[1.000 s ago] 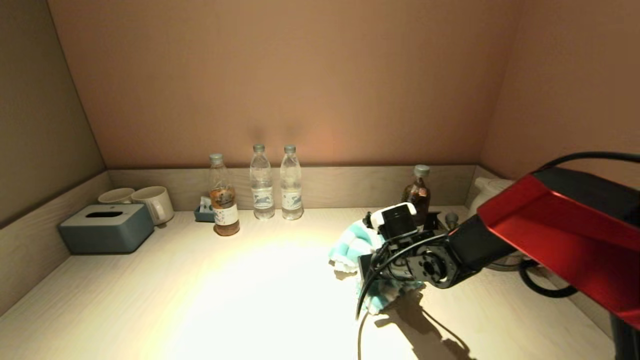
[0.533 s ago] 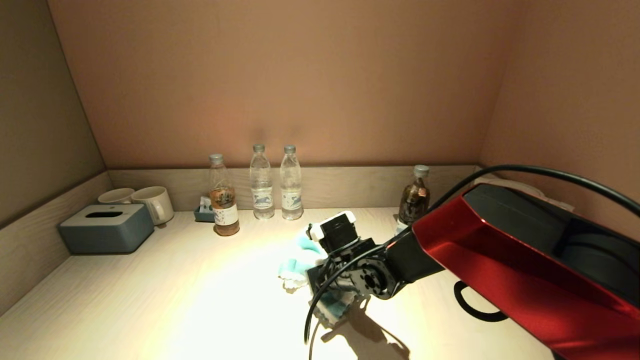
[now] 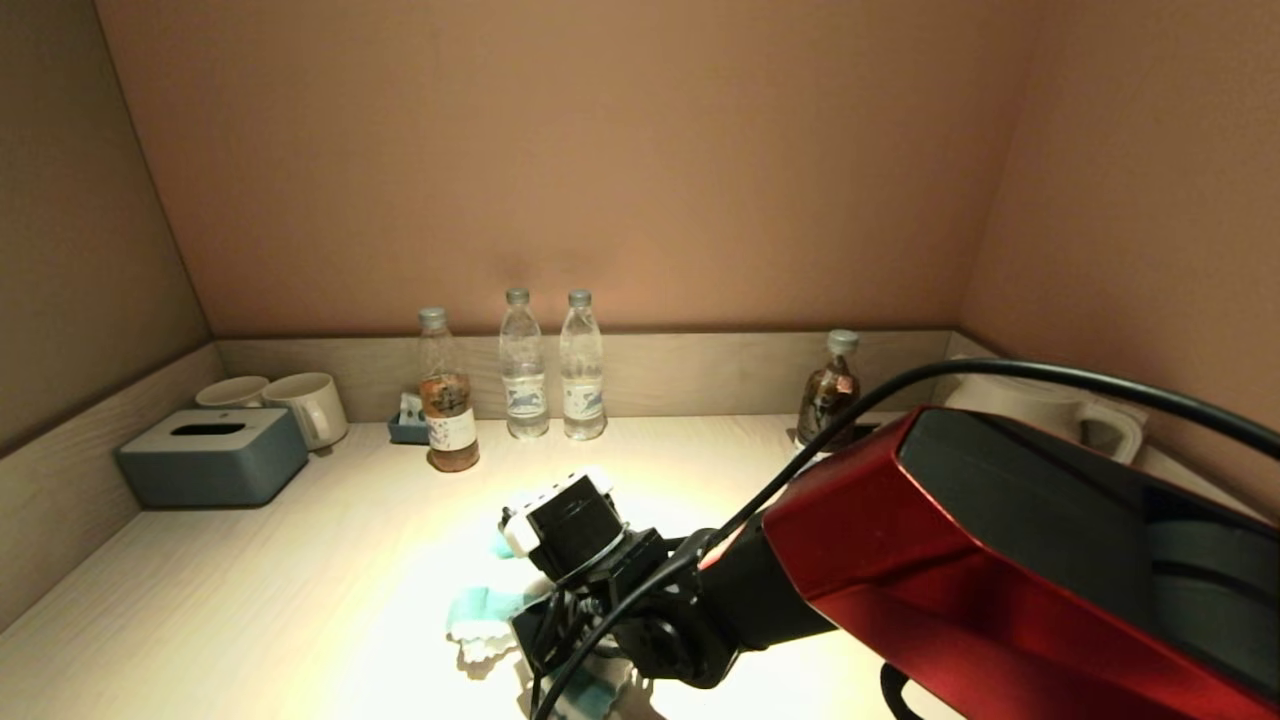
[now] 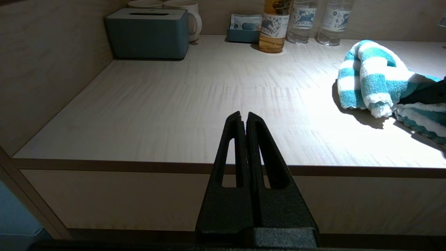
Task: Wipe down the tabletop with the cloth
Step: Sweep the stains on the table
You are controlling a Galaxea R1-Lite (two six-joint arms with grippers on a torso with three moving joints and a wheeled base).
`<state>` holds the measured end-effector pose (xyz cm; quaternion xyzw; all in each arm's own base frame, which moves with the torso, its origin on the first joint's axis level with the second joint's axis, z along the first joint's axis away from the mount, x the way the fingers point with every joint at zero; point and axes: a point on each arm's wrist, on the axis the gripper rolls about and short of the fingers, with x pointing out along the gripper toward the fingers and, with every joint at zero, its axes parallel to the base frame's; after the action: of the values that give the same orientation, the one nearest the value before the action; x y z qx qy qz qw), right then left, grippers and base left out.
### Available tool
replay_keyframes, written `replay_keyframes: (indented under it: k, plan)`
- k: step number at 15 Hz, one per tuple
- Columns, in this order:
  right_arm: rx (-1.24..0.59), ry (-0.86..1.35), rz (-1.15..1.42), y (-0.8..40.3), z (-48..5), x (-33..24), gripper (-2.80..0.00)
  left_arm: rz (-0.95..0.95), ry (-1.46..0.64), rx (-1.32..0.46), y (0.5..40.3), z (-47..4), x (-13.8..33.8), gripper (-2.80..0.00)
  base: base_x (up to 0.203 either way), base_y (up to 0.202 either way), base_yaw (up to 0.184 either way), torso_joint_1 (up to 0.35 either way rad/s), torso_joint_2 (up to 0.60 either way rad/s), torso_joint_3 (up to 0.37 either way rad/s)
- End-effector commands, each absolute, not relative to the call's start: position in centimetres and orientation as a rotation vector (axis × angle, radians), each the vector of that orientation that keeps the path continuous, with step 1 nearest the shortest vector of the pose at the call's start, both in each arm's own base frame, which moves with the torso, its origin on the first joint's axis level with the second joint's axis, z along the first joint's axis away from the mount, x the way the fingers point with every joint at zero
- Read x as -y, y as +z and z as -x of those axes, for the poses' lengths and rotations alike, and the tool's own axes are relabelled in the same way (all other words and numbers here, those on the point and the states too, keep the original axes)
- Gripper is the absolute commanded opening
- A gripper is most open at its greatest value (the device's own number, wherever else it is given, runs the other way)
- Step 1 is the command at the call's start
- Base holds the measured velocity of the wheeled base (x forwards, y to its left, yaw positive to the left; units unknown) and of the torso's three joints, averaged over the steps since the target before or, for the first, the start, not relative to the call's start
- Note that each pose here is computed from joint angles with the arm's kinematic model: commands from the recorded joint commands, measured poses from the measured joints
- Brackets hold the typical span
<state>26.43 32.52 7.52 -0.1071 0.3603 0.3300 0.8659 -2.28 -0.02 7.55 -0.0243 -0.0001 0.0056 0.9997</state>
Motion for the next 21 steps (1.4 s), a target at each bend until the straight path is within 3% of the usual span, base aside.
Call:
replay_keyframes:
  k: [1, 10, 13, 21]
  plan:
    - [-0.726, 0.776, 0.255, 8.5, -23.5, -35.0, -2.80, 0.049, 0.012, -0.001, 7.6, 2.3, 0.0, -2.80, 0.000, 0.000, 0.000, 0.000, 0.00, 0.000]
    - [-0.694, 0.846, 0.309, 8.8, -23.2, -39.3, -2.80, 0.049, 0.012, -0.001, 7.6, 2.3, 0.0, -2.80, 0.000, 0.000, 0.000, 0.000, 0.00, 0.000]
    - [-0.729, 0.844, 0.337, 6.7, -23.6, -40.8, -2.80, 0.049, 0.012, -0.001, 7.6, 2.3, 0.0, -2.80, 0.000, 0.000, 0.000, 0.000, 0.00, 0.000]
    - [-0.807, 0.796, 0.388, 4.5, -23.4, -39.4, -2.80, 0.049, 0.012, -0.001, 7.6, 2.3, 0.0, -2.80, 0.000, 0.000, 0.000, 0.000, 0.00, 0.000]
